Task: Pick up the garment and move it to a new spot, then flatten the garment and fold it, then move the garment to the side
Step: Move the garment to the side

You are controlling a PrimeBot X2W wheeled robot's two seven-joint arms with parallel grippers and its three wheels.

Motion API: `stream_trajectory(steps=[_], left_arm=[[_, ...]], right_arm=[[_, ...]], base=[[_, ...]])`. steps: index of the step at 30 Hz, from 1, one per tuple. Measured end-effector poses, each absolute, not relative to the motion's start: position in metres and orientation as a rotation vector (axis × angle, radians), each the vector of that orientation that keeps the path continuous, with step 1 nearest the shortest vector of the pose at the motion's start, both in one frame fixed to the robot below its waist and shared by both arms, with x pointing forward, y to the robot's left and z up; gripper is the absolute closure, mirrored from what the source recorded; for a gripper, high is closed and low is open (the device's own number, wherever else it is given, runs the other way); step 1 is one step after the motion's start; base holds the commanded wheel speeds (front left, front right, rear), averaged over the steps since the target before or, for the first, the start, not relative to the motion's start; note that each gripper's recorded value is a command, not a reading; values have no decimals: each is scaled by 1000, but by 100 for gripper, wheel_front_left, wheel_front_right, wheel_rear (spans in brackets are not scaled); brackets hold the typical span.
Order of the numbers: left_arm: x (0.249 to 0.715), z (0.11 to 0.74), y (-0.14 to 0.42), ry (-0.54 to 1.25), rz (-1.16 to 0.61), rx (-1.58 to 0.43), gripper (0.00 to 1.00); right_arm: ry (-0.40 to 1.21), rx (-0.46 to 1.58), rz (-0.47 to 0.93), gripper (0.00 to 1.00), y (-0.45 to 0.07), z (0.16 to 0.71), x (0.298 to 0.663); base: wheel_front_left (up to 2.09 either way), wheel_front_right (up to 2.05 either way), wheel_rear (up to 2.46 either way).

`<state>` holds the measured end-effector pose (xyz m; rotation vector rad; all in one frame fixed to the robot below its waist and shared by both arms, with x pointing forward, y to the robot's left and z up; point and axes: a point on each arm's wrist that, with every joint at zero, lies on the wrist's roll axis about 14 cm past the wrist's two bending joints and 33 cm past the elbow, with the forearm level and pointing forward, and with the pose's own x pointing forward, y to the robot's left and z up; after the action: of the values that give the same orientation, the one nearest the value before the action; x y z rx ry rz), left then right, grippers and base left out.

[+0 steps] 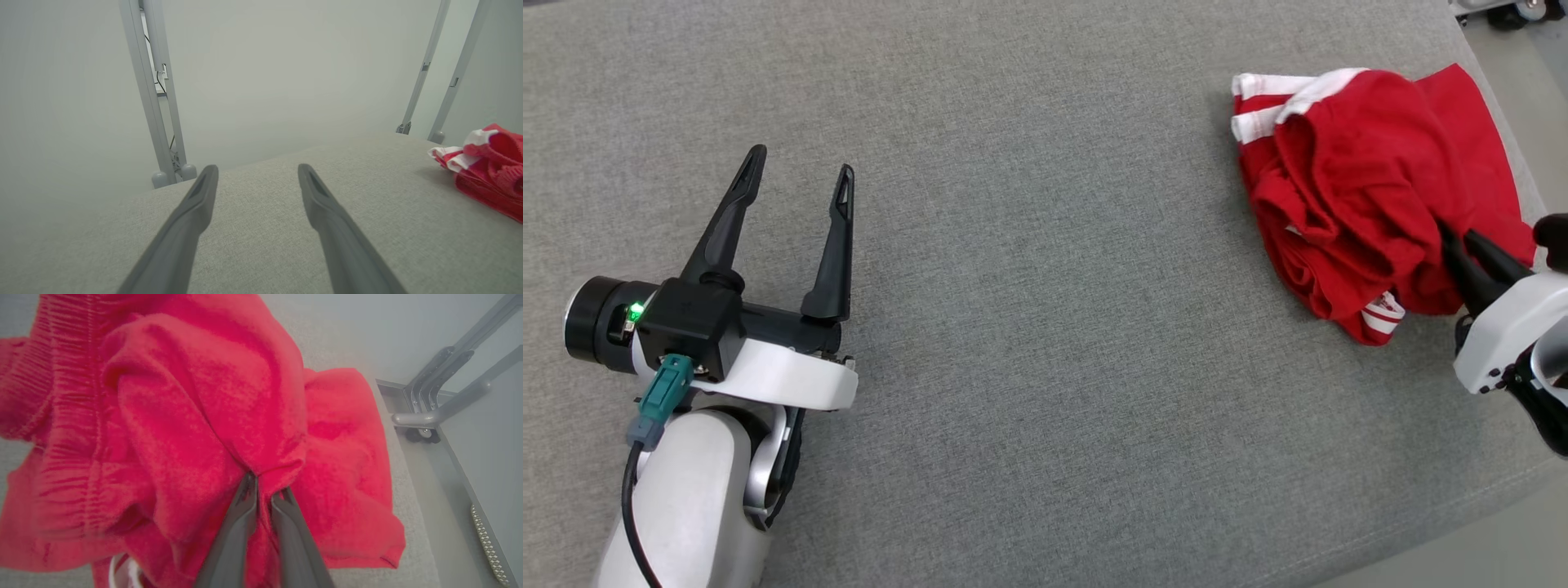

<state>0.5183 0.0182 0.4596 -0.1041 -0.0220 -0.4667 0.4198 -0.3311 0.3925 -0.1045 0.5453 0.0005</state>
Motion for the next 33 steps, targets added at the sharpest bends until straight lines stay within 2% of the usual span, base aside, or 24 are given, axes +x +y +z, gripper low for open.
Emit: stream_trajectory(steps=[8, 15, 20, 25, 29, 33], left_arm=[[515, 475, 27, -51, -439, -104, 0], [506, 492, 41, -83, -389, -104, 0], [500, 510, 57, -125, -329, -110, 0], [493, 527, 79, -163, -256, -111, 0], [481, 533, 102, -171, -193, -116, 0], [468, 538, 126, -182, -125, -110, 0]], right_arm=[[563, 43, -93, 0, -334, 376, 391], [359, 112, -132, 0, -340, 416, 382], [122, 127, -131, 0, -335, 476, 396], [-86, 134, -76, 0, -296, 522, 409], [-183, 165, -4, 0, -252, 543, 419], [-212, 192, 65, 0, -213, 552, 428]], base=[[0, 0, 0], [0, 0, 0], [0, 0, 0], [0, 0, 0], [0, 0, 0], [0, 0, 0]])
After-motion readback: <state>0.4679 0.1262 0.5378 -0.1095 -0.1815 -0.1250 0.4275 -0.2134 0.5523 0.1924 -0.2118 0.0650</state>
